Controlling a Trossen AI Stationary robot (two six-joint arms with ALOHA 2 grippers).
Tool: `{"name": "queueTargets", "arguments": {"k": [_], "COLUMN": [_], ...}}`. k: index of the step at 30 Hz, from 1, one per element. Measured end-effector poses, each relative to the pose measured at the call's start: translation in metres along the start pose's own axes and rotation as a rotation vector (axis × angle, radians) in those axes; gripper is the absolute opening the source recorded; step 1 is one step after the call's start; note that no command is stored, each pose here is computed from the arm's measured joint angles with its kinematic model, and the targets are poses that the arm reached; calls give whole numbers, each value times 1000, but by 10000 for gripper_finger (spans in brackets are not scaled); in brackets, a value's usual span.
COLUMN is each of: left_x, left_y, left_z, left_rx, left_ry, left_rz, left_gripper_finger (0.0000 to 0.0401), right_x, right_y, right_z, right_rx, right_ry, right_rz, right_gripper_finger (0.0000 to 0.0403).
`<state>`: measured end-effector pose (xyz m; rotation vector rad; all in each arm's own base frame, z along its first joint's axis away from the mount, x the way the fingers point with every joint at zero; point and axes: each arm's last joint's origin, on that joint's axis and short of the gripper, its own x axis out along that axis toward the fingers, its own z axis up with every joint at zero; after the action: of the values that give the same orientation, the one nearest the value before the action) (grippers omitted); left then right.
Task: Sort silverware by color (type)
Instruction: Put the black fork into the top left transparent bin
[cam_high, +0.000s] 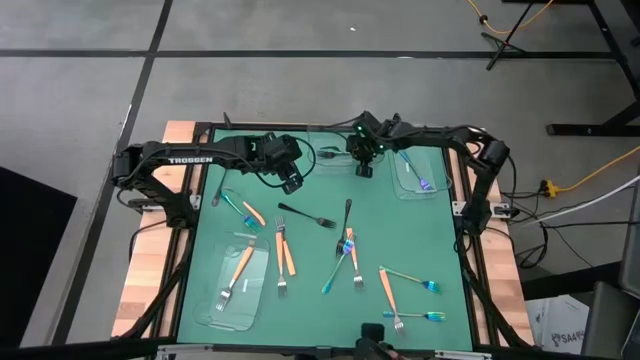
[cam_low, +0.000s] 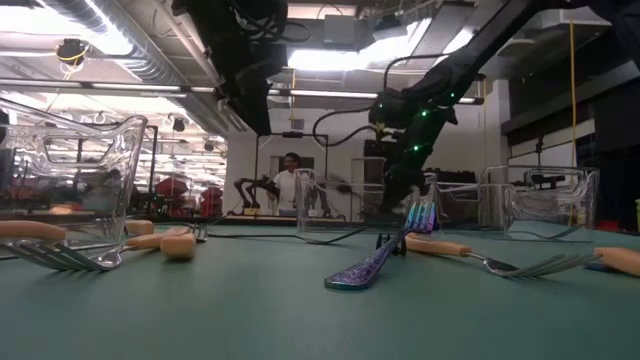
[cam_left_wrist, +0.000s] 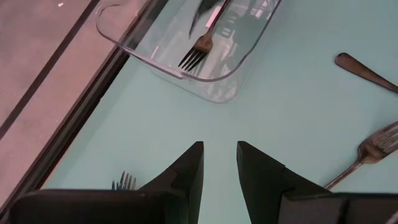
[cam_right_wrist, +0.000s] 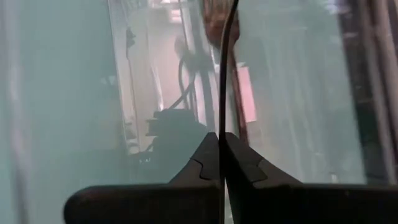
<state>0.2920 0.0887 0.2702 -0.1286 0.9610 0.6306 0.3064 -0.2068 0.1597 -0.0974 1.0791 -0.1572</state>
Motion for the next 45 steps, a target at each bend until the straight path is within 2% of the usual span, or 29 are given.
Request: {"name": "queueTargets", "arguments": {"k": [21,33,38,45], "left_x": [0,0,0,-1], "left_y": [0,0,-1,-5], "left_z": [0,0,0,-1], "left_rx": [-3,-3,-27,-22], "left_ry": [0,0,6,21], "left_rz": [0,-1,-31,-111], "left_gripper_finger": [90,90,90,90], "right_x": [9,10,10,10], "right_y": [1,0,0,0], "right_z": [-3,-2,-1,-1], "right_rx": [4,4,3,2], "right_ry": [9,-1,-6,-7], "right_rz": [29,14,12,11], "right_gripper_finger": [3,48,63,64]}}
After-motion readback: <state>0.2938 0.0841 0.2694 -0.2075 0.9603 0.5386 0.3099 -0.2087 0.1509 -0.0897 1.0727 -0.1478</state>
